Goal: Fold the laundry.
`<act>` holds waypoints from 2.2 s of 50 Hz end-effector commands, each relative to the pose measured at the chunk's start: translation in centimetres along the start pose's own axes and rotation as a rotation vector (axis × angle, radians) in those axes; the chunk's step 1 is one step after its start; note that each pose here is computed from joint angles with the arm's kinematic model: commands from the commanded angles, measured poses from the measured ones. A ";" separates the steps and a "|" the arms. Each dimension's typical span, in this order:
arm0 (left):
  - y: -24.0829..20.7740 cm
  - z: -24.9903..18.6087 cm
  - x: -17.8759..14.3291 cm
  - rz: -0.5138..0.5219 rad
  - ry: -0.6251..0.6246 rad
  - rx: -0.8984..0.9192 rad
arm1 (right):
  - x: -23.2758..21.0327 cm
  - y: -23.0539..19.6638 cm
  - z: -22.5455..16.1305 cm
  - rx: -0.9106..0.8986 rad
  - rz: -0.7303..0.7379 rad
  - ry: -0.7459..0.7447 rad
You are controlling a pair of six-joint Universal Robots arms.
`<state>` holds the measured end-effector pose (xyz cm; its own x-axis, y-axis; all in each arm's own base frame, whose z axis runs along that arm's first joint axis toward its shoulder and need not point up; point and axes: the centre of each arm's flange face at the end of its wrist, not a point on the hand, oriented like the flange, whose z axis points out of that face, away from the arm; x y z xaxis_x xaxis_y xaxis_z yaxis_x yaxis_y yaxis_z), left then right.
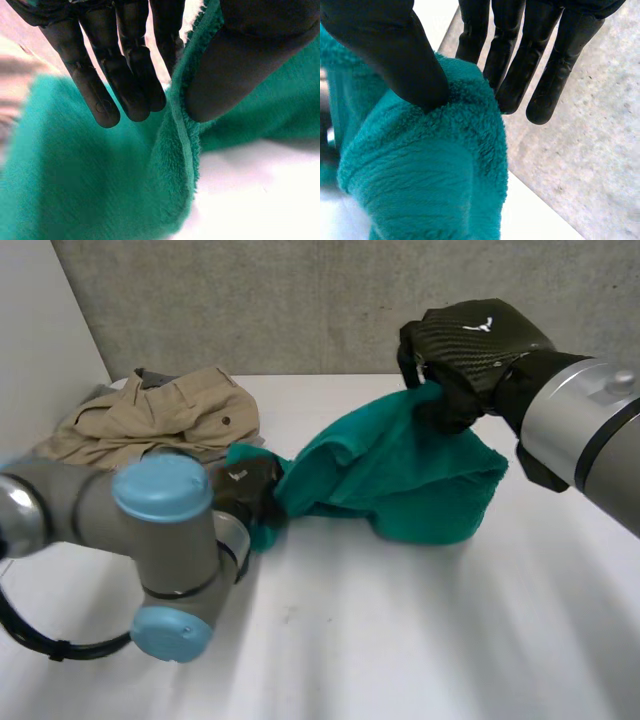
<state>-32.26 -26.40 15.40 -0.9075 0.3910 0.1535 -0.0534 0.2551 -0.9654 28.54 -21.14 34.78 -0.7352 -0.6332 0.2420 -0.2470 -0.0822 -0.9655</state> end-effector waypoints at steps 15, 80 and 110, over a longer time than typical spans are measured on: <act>-6.6 -7.2 -1.8 0.244 0.062 0.135 | 7.8 7.8 6.8 -0.307 -0.132 0.021; -2.2 -1.8 -3.5 0.299 0.023 -0.043 | -0.9 14.9 7.5 -0.262 -0.395 -0.006; -4.1 -2.2 -4.7 0.292 -0.014 -0.033 | 1.0 15.2 12.3 -0.210 -0.405 0.125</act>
<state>-27.07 -27.63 17.38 -0.8874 0.4418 -0.1319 0.2313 0.1791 -0.9563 32.56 -32.39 14.61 -0.5567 -0.5553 0.6178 -0.6856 -0.1127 -0.7192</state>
